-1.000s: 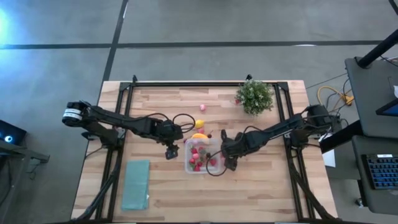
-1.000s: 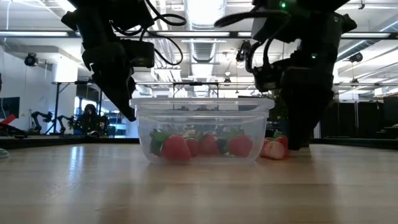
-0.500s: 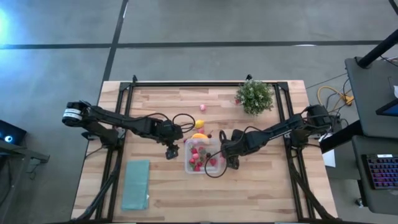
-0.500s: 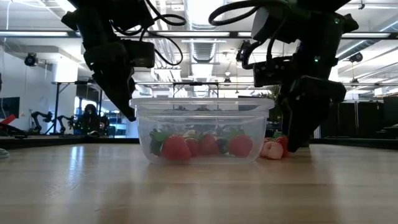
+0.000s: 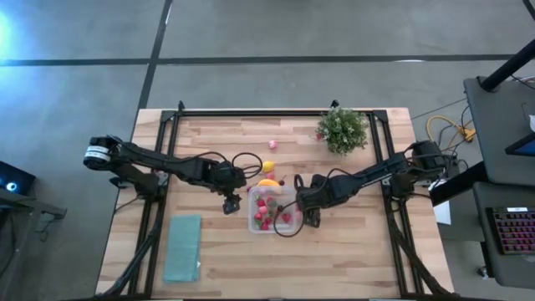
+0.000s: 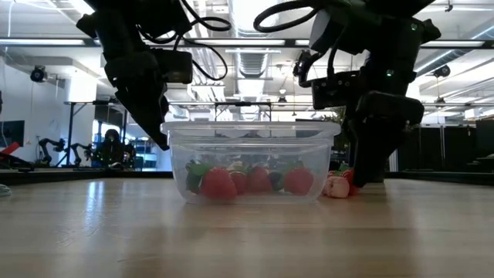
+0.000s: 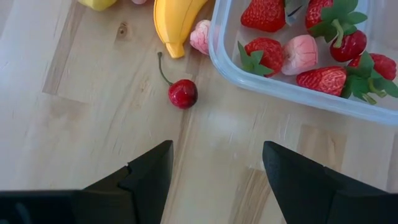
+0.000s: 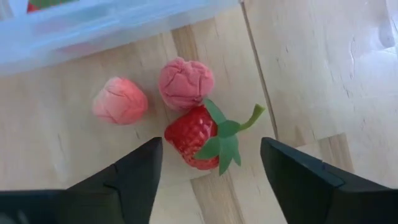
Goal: Pick and placing Produce into tupperware
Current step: Put the red strawberry into the transparent bin
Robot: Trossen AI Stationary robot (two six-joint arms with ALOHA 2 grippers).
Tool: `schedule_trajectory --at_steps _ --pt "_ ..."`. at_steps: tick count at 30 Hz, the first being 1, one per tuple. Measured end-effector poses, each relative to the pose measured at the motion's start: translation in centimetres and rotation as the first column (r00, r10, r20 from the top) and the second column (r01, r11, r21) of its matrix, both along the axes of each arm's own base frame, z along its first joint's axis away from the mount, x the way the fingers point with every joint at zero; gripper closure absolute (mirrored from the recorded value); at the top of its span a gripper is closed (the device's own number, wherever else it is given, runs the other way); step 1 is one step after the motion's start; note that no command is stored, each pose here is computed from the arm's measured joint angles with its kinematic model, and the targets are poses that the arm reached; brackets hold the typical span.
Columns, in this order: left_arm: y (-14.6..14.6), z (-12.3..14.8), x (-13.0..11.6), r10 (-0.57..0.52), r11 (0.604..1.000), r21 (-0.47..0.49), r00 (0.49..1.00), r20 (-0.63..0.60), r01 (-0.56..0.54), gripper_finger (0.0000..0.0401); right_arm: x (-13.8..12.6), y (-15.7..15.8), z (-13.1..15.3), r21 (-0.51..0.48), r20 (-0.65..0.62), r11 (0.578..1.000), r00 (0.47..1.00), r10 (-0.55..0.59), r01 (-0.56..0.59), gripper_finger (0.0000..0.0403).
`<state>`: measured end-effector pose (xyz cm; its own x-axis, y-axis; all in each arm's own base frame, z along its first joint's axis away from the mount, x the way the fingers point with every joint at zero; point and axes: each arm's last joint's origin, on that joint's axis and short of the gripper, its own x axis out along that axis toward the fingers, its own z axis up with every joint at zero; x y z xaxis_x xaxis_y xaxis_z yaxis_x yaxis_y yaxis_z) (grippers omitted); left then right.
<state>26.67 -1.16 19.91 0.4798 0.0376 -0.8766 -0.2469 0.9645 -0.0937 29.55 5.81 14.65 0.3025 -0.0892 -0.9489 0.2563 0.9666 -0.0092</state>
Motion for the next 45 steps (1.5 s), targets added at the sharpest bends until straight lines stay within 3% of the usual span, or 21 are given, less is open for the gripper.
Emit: schedule_trajectory --at_steps 7,20,35,45 --pt "0.0 0.0 0.0 0.000 1.000 0.000 1.000 -0.001 0.000 0.0168 0.8 0.2 0.2 0.007 0.084 1.000 0.996 0.028 -0.029 0.0172" --pt "0.0 0.0 0.0 0.000 1.000 0.000 1.000 0.000 0.000 0.0168 -0.4 -0.1 -1.1 -0.026 0.023 0.995 0.996 0.092 -0.091 0.0173" --pt "0.0 0.0 0.1 0.003 1.000 0.004 1.000 0.006 -0.003 0.0168 -0.5 -0.1 -1.2 -0.014 0.031 0.999 0.998 0.047 -0.047 0.0228" --pt "0.0 0.1 0.1 0.006 1.000 0.003 1.000 0.016 -0.006 0.0168 -0.3 -0.1 -1.1 0.001 0.055 1.000 0.998 0.004 -0.005 0.0232"
